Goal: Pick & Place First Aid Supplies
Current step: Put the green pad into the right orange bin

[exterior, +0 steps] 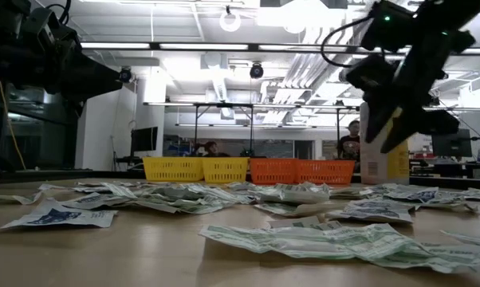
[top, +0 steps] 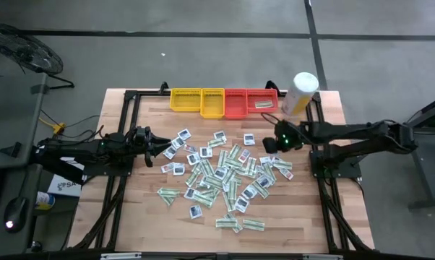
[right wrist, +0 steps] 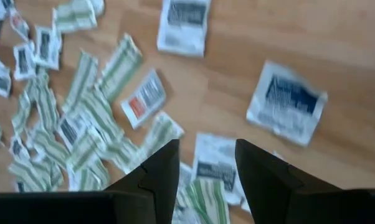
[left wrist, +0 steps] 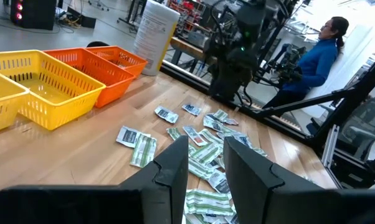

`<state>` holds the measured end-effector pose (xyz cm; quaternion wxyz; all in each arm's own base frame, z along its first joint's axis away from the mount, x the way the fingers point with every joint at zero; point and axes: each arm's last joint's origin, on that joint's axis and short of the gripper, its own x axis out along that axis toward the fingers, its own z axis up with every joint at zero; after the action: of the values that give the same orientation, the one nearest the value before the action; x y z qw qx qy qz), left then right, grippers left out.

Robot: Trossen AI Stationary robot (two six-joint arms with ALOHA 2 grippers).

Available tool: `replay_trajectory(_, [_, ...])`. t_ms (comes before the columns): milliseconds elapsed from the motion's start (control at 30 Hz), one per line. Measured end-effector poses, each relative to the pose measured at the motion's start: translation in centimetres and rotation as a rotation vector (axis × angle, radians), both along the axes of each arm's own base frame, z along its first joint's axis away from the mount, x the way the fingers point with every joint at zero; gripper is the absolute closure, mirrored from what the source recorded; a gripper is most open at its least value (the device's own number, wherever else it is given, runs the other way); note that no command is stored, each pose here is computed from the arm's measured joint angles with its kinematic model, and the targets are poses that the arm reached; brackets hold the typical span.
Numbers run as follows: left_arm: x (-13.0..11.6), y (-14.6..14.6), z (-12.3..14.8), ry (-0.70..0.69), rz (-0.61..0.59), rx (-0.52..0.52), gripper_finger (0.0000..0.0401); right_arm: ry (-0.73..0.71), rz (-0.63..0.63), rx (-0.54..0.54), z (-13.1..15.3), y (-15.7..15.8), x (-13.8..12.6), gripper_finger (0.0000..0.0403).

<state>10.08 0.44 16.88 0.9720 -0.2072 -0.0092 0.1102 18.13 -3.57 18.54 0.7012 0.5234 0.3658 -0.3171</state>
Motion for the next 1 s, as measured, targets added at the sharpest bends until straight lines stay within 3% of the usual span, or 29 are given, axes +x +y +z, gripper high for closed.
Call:
replay_trajectory(200, [0.0,0.0,0.0,0.000,0.000,0.000,0.0300,0.050,0.049,0.043,-1.0,1.1,-1.5,0.0253])
replay_trajectory(700, [0.0,0.0,0.0,0.000,0.000,0.000,0.0300,0.351,0.012,0.130,-1.8,3.2,-4.6,0.0254])
replay_trajectory(1000, [0.0,0.0,0.0,0.000,0.000,0.000,0.0300,0.377,-0.036,0.107,-1.8,3.2,-4.9,0.0254])
